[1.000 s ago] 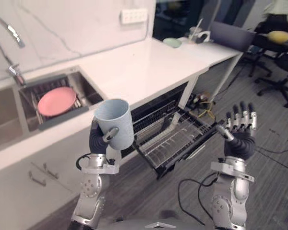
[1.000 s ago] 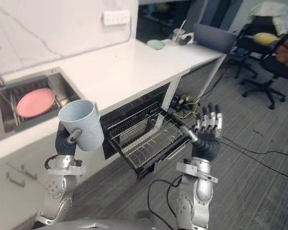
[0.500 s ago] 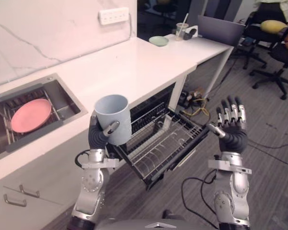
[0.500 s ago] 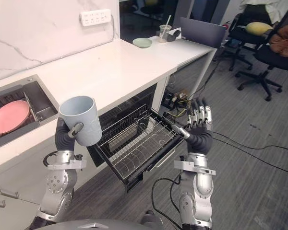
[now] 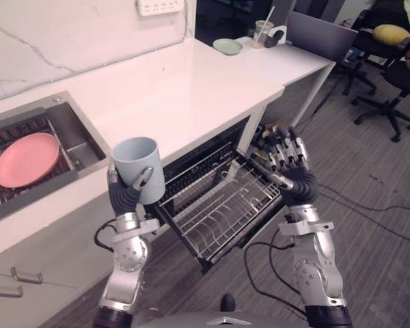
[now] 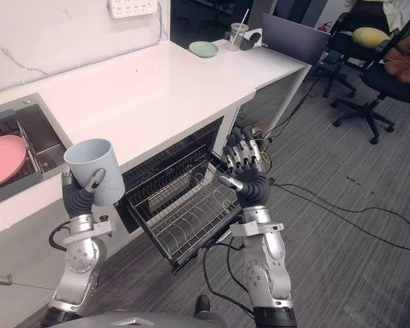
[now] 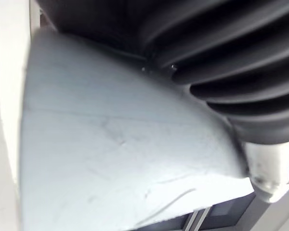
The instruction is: Walk over to the sink, pick up the cup, carry it to the dishwasher, place the cup inside the dishwasher, then close the dishwasher door
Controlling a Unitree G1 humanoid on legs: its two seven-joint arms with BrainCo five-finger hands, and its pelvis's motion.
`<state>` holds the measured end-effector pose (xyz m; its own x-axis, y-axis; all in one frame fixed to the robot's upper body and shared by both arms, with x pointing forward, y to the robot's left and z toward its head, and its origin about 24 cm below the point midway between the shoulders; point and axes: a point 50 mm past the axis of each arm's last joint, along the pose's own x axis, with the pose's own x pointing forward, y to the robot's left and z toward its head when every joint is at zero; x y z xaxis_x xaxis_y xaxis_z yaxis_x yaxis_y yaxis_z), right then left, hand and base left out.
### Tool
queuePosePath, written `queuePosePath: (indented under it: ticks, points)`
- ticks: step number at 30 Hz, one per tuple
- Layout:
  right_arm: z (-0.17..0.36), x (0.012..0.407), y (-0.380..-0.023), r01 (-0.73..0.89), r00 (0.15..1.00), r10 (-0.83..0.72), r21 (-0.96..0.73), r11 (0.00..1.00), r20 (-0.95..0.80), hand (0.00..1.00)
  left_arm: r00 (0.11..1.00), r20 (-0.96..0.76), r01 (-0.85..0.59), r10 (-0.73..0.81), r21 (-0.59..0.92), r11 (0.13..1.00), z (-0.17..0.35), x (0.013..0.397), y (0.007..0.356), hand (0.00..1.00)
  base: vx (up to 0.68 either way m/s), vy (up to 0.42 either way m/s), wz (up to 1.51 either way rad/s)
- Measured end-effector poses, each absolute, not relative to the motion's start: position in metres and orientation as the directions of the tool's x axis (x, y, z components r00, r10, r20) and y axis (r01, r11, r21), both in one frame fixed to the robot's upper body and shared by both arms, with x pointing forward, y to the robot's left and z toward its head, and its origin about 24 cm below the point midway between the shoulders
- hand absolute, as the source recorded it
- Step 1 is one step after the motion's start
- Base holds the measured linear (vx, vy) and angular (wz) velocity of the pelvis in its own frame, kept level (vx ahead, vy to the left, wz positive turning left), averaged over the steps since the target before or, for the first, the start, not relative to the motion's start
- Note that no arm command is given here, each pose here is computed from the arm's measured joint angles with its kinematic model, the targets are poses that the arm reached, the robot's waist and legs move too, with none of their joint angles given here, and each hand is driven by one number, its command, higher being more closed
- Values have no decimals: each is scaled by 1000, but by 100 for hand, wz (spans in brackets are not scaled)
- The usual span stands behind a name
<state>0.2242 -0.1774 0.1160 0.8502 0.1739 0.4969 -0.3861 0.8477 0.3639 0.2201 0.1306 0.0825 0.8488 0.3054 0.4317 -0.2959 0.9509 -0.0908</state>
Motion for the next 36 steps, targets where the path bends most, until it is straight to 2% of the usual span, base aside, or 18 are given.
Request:
queuePosePath:
  ticks: [6,9,22,36]
  points:
    - [121,221,-156,-474,815,233,379,795,531,0,790,556,-312,258,2,950,99,232,117,100,-77,2,8]
    - [129,218,-147,-516,786,250,377,769,566,0,800,544,-313,253,20,949,96,237,114,100,-90,-23,-4]
    - [126,216,-118,-596,760,343,379,709,552,0,827,532,-266,181,87,960,90,246,96,100,-32,-6,-2]
    - [115,220,-107,-568,798,386,361,740,464,0,838,538,-194,93,134,972,87,241,77,100,-42,-8,-6]
